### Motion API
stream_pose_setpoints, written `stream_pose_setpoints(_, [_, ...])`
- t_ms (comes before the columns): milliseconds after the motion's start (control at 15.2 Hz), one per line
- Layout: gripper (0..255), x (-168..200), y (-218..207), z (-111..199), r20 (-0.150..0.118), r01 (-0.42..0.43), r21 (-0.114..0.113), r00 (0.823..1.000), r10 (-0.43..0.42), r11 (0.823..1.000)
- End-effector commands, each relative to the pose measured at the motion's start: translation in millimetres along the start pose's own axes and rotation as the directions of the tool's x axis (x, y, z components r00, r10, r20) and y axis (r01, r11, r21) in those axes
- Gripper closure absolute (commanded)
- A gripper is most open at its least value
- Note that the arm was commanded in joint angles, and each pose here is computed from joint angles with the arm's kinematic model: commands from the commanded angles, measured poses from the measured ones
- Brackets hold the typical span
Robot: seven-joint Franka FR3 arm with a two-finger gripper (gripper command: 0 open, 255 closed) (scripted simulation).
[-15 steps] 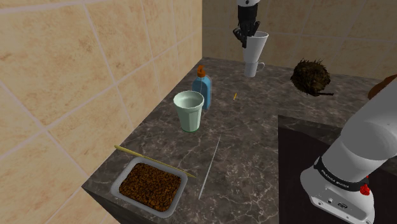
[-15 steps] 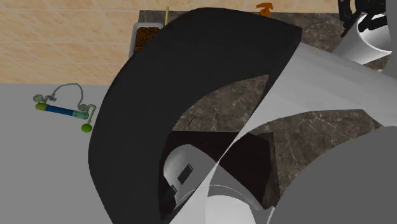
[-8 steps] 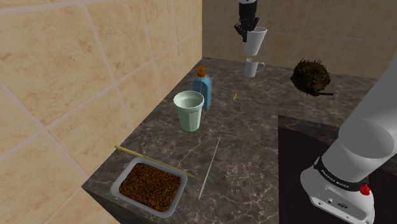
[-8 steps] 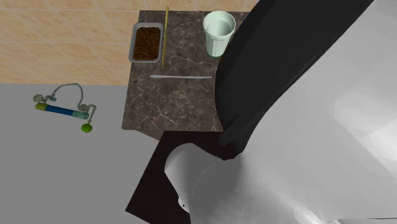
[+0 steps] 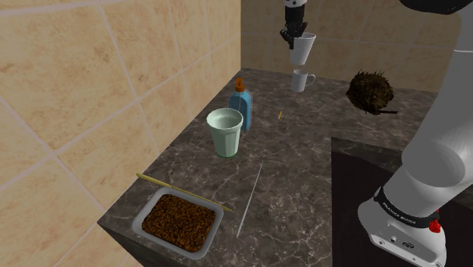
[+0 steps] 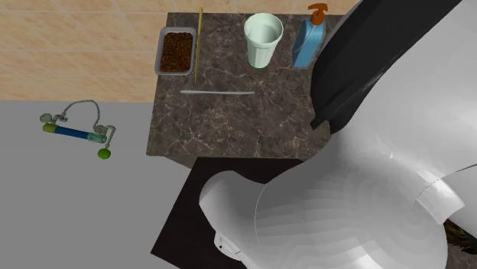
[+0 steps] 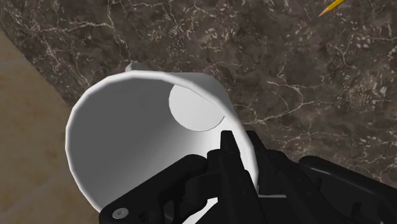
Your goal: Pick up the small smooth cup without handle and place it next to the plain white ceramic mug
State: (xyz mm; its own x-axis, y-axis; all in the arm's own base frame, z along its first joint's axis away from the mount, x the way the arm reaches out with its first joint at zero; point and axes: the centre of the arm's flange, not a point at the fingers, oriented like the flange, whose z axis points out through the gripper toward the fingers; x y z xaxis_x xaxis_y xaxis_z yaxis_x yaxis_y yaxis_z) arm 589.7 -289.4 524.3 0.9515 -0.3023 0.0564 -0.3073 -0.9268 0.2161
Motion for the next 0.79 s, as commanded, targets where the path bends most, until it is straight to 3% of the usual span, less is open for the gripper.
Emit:
stream_pose_setpoints(0, [255, 0.2, -1.1, 11.3, -0.001, 0.000, 0.000, 1.000, 0.000, 1.000])
stream_pose_setpoints(726, [255, -3.1, -13.6, 67.9, -0.001, 0.000, 0.000, 1.000, 0.000, 1.000])
